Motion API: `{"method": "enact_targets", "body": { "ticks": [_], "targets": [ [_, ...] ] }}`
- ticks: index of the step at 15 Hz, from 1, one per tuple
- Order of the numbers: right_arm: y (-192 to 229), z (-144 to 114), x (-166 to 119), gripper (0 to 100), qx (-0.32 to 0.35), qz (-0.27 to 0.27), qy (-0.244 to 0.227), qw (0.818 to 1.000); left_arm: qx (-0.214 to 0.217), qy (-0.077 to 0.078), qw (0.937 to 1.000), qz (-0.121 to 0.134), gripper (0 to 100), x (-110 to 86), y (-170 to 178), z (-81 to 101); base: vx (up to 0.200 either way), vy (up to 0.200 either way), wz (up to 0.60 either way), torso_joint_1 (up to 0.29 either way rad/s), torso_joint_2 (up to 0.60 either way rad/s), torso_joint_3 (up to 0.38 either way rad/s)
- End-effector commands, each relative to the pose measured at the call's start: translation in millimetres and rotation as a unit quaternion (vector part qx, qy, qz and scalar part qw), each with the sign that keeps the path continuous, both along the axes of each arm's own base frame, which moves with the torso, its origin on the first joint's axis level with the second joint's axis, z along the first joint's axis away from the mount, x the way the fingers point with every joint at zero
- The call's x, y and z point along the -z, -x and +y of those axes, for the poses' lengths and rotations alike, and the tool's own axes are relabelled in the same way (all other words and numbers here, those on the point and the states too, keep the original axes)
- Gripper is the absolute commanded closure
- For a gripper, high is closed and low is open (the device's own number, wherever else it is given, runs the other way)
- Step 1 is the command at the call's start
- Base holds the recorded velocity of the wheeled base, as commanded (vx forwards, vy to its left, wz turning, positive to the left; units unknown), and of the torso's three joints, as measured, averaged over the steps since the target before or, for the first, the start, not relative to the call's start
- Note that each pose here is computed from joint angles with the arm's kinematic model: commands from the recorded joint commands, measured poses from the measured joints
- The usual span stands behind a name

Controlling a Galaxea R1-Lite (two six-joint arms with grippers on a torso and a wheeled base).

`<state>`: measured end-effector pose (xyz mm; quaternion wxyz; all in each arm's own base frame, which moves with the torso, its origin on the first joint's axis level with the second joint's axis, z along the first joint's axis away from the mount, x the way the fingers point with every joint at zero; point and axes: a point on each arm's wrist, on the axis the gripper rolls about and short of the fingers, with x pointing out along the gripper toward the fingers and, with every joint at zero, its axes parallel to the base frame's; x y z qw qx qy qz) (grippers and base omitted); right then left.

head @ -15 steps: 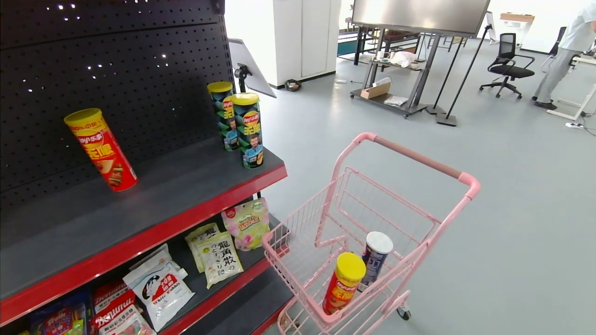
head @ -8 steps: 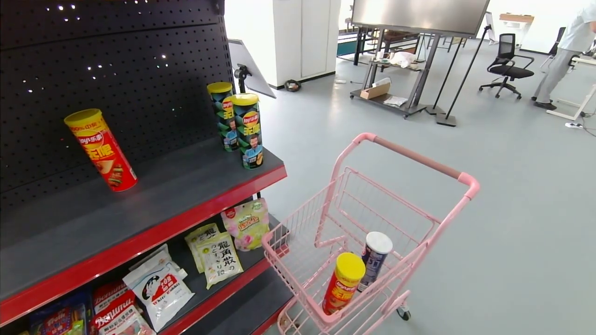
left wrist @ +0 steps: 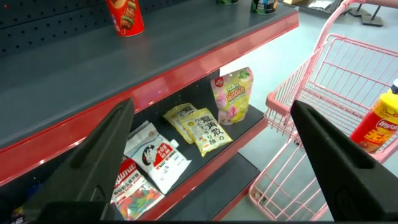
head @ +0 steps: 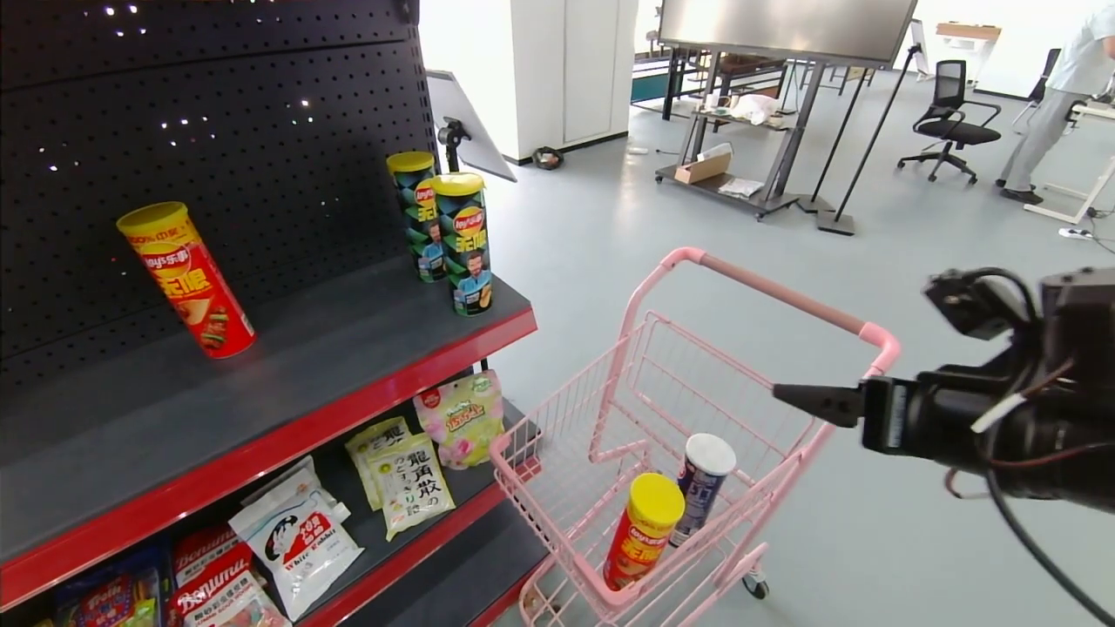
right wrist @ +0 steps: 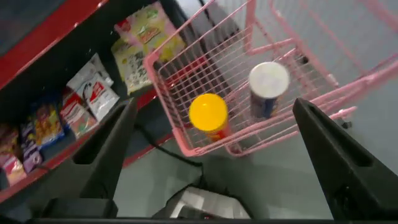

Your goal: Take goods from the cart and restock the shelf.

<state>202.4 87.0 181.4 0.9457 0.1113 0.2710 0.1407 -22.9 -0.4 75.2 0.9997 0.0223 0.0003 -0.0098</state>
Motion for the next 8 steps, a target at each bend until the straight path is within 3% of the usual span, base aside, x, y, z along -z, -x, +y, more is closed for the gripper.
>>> {"method": "enact_targets", "body": {
  "ticks": [1,5,8],
  "targets": [
    [-22.1,40.2,31.1,0,-0.045,0.057,0.021,0.997,-0.001,0.000,1.0000,0.000,0,-0.1,-0.1,0.0,0.000,0.000,0.00,0.000,0.00,0.000],
    [-12.2,57.0,52.2,0,-0.074,0.073,0.036,0.994,0.000,0.000,1.0000,0.000,0,-0.1,-0.1,0.0,0.000,0.000,0.00,-0.015,0.02,0.020],
    [-0.1,62.0,75.2,0,-0.089,0.067,0.049,0.993,0.000,0.000,1.0000,0.000,0,-0.1,-0.1,0.0,0.000,0.000,0.00,-0.136,0.33,0.167]
  ]
}}
